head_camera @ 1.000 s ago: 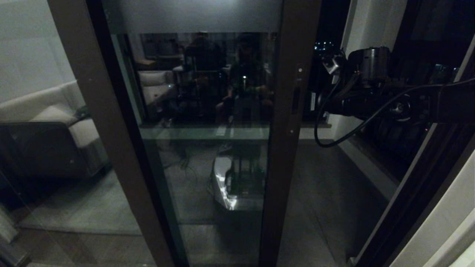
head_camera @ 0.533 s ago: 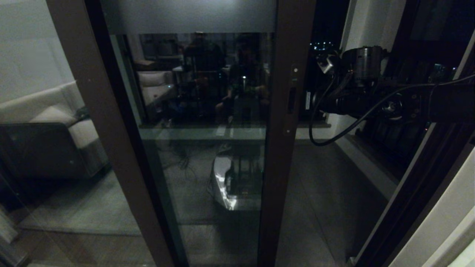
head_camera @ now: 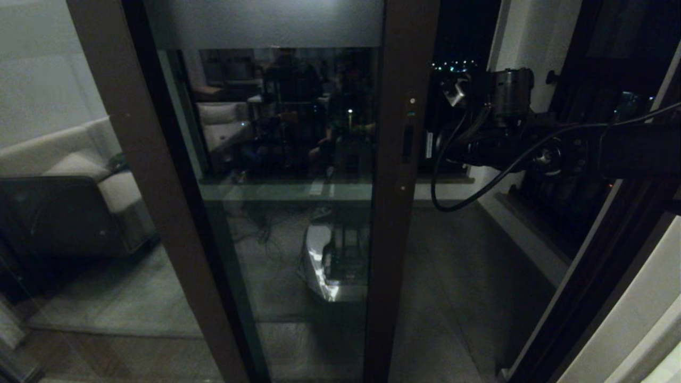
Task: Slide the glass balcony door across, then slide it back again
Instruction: Open the slid door
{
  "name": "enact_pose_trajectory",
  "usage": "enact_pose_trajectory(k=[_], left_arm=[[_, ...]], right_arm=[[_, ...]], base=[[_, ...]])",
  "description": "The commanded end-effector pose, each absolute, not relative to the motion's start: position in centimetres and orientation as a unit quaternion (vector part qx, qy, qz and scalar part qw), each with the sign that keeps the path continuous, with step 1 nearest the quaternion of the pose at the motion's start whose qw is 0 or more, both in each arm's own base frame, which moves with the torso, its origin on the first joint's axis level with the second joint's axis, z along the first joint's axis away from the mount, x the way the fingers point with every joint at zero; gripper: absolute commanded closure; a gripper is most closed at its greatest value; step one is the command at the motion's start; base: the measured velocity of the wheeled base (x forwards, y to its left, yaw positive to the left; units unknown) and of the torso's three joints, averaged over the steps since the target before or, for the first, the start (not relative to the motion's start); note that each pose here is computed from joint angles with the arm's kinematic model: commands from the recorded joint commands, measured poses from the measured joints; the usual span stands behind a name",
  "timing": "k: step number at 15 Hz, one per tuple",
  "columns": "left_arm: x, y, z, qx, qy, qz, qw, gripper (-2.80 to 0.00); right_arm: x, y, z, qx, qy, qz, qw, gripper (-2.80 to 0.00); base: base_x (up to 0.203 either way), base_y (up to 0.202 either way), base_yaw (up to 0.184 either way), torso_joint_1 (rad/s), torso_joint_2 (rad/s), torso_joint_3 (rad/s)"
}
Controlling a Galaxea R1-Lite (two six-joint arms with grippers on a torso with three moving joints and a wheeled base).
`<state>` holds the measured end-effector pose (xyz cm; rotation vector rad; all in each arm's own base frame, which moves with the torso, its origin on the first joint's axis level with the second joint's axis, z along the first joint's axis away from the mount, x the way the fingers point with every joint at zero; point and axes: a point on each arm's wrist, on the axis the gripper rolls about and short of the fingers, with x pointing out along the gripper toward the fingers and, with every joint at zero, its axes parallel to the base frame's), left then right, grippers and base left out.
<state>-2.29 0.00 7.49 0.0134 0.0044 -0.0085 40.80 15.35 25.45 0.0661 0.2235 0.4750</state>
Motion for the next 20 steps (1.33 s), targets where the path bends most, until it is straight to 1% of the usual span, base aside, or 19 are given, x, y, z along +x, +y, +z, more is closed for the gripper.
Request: enact_pose_trajectory(k=[1, 20], left_arm=[[-2.3, 0.0, 7.5, 0.007, 0.002, -0.004, 1.000, 0.00], [-2.3, 0.0, 7.5, 0.007, 0.002, -0.004, 1.000, 0.00]], right_arm=[[40.7, 15.9, 25.2, 0.032, 0.116, 0.242, 0.963, 0.00], [41.6, 21.3, 23.2, 0.024, 0.117, 0.272, 0.955, 0.00]], base=[[0.000, 0.000, 0.000, 0.000, 0.00, 0.000], [0.000, 0.000, 0.000, 0.000, 0.00, 0.000]])
